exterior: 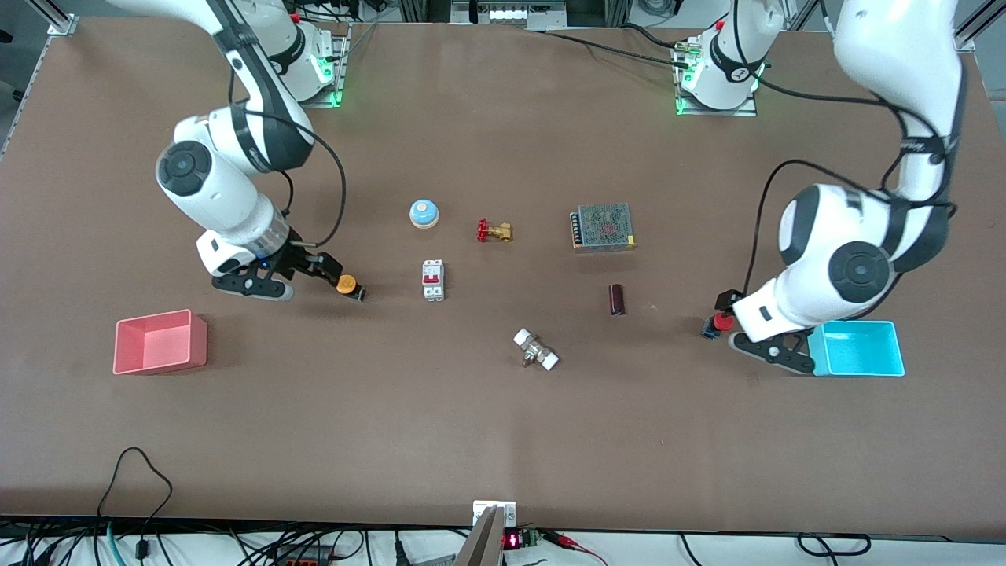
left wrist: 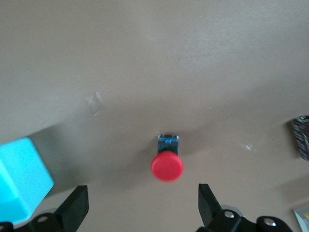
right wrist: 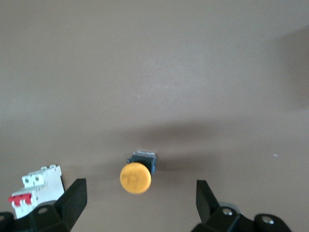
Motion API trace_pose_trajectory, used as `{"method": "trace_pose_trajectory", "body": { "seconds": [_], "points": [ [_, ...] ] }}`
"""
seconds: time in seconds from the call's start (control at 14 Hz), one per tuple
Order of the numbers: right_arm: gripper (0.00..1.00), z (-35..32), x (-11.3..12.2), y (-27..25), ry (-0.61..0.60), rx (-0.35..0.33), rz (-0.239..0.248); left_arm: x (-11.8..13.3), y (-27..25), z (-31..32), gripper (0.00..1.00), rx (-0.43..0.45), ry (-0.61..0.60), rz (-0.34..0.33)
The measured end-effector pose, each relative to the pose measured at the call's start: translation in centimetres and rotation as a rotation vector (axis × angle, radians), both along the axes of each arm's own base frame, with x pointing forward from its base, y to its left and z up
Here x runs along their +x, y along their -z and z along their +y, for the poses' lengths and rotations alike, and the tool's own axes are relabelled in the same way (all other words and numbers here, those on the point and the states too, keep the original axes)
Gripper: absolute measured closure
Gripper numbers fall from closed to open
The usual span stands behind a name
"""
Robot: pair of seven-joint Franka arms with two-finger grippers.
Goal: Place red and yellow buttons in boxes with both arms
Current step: 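Reach the right gripper to the yellow button while the left gripper reaches the red button, then grasp the yellow button with the right gripper while the left gripper grasps the red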
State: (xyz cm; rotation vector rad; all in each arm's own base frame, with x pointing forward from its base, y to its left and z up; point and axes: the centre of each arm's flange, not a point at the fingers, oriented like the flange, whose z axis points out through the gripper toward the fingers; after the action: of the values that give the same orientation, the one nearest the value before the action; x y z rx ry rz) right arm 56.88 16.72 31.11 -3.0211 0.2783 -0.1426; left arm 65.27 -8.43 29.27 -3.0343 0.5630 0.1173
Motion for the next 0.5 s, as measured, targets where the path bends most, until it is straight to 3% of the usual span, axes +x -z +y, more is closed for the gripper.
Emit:
{"method": "trace_pose_trajectory", "body": {
  "seconds": [0.29,0.5],
  "points": [
    [0.0,1.3,-0.1,3.7,0.016,0.017,0.017,-1.4,4.5,0.1,0.0,-0.011,0.012,-0.034],
    [0.0,1.8,-0.4,5.2,-0.015,-0.01,0.031,-2.4,6.4,0.1,0.0,-0.02,0.018,-0.064]
  ]
}}
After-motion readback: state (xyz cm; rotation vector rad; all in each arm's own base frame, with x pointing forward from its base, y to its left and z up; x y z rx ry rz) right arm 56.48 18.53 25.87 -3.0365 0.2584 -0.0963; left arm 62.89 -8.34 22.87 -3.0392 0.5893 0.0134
